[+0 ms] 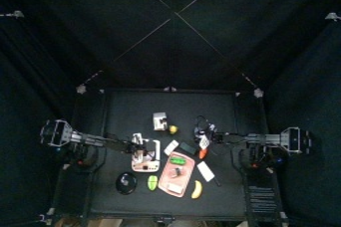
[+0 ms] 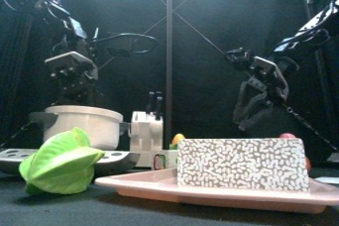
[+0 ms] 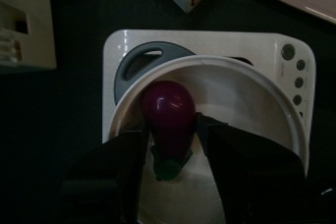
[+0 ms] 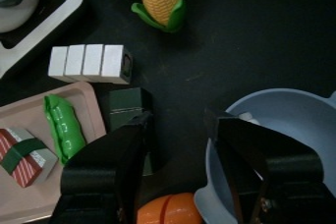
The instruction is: Grab eggplant
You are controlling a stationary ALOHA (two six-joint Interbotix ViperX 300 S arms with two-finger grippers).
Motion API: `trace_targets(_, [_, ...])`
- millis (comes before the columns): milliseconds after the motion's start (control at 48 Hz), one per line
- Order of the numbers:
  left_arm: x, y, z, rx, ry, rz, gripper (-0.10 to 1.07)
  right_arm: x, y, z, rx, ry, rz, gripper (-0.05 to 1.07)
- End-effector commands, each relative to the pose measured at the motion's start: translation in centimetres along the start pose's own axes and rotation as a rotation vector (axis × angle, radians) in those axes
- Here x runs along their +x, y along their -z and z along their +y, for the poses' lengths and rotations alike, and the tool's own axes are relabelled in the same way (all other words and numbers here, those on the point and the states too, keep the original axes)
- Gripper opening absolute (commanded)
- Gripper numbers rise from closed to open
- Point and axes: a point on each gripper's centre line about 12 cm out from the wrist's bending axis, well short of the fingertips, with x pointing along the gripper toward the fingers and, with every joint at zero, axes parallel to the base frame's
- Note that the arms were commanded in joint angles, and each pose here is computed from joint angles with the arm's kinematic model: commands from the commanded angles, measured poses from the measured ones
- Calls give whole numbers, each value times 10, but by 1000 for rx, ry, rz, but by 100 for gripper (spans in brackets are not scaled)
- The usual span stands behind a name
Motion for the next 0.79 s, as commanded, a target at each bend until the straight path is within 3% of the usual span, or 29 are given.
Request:
trace_targets(0, [-4,-13,5,-6,-7,-48,78,-3,-10,5,-2,-15,-30,83])
trace_targets(396, [-8,-16,5,-10,-7,-57,77,-3,-10,5,-1,-17,-29,83])
trace_targets(771, [-34,-20,4,-3,-12,-93,77,-3,-9,7,-2,-23,-28,83])
